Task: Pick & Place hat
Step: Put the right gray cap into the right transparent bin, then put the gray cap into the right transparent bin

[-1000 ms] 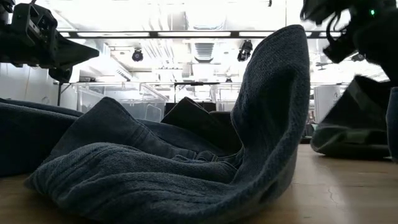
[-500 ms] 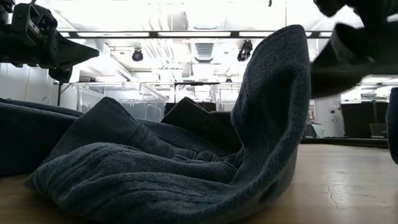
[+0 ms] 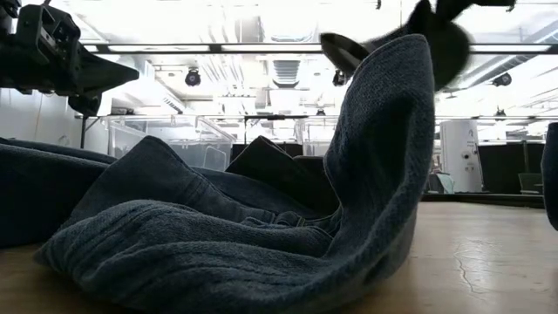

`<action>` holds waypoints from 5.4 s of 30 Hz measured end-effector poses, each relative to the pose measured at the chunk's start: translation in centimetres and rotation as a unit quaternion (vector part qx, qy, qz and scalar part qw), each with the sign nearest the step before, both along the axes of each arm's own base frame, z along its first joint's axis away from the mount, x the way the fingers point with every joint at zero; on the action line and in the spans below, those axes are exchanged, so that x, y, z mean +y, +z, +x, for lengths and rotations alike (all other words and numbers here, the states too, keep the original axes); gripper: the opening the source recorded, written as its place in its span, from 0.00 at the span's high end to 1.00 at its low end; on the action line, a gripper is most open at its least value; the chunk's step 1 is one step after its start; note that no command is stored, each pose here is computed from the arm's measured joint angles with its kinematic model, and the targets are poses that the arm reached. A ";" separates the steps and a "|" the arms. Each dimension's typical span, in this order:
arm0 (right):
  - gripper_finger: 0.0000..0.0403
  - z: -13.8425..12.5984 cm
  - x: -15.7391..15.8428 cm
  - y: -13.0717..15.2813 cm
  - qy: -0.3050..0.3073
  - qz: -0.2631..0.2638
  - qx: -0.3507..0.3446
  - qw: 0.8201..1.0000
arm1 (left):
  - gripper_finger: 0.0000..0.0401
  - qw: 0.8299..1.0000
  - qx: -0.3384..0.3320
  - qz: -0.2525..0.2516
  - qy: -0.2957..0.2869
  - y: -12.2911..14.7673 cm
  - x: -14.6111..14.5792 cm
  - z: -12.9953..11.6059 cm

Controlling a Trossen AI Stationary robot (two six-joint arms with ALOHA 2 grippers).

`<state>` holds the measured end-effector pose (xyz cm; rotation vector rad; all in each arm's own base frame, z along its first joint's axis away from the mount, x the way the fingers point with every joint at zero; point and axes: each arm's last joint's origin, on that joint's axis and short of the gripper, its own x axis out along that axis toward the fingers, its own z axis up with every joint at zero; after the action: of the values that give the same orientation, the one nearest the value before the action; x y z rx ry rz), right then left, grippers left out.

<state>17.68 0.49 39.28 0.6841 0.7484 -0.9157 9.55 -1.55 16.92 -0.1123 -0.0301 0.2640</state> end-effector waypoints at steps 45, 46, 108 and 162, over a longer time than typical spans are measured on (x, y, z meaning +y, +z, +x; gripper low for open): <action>0.96 10.4 -15.6 -8.6 -0.058 0.072 0.064 0.994 | 1.00 1.000 0.000 0.000 0.000 0.0 0.0 0.0; 0.95 10.5 -15.7 -8.7 -0.056 0.074 0.065 0.994 | 1.00 1.000 0.000 0.000 0.000 0.0 0.0 0.0; 0.44 12.6 4.8 -10.6 0.315 0.030 0.114 0.942 | 1.00 1.000 0.000 0.000 0.000 0.0 0.0 0.0; 0.47 10.6 -0.3 -25.3 0.204 -0.002 0.054 0.977 | 1.00 1.000 0.000 0.000 0.000 0.0 0.0 0.0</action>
<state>28.28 0.20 13.97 0.4540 0.9425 -0.5808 9.55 -1.56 16.92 -0.1122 -0.0298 0.2641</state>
